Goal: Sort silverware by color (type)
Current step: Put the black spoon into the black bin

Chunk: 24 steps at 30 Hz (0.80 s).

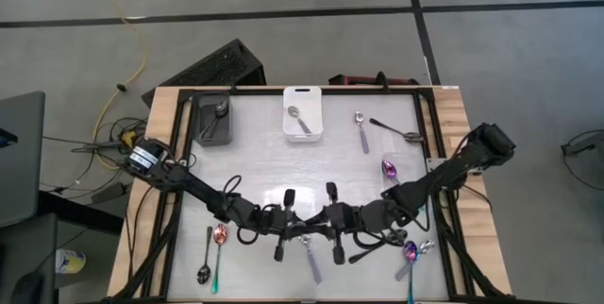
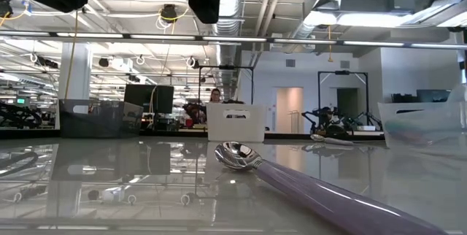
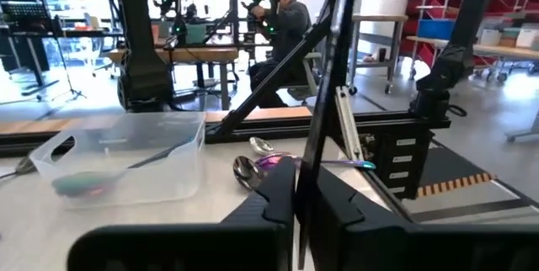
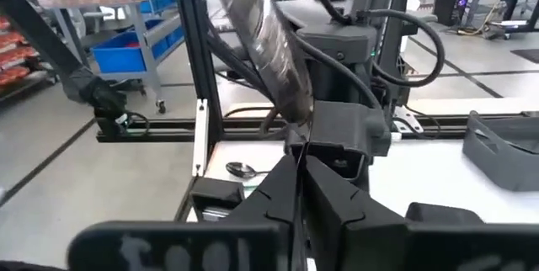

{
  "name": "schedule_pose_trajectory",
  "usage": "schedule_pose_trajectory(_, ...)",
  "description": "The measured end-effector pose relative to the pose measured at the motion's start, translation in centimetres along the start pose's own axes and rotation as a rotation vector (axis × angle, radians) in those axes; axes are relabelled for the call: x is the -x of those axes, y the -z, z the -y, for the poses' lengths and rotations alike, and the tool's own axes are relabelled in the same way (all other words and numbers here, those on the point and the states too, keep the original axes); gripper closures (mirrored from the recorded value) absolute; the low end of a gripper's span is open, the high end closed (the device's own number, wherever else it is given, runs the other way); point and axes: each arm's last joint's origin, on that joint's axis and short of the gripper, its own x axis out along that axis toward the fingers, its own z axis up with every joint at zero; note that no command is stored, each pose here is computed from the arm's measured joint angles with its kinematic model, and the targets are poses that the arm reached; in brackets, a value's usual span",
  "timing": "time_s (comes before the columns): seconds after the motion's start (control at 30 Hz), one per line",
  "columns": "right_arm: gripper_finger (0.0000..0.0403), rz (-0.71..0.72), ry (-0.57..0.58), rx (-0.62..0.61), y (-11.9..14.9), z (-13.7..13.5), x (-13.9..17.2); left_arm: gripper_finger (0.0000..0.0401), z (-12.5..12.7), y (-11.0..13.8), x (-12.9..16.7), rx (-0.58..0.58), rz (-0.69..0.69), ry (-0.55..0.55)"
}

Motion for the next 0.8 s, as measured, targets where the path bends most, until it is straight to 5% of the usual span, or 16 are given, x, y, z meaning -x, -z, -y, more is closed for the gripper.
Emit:
schedule_pose_trajectory(0.37, 0.0252, -0.122, 0.044, 0.059, -1.3, 1.3, 3.1, 0.0401, -2.3, -4.7, 1.9, 0.109, -0.196, -0.090)
schedule_pose_trajectory(0.6, 0.0186, -0.266, 0.091, 0.057, -0.9, 2.2, 5.6, 0.0401, -7.0, -9.2, 6.6, 0.194, -0.401, -0.308)
schedule_pose_trajectory(0.8, 0.0180, -0.316, 0.112, 0.041, 0.7, 2.1, 4.8, 0.0401, -11.9, -9.2, 11.2, 0.401, -0.672, -0.548)
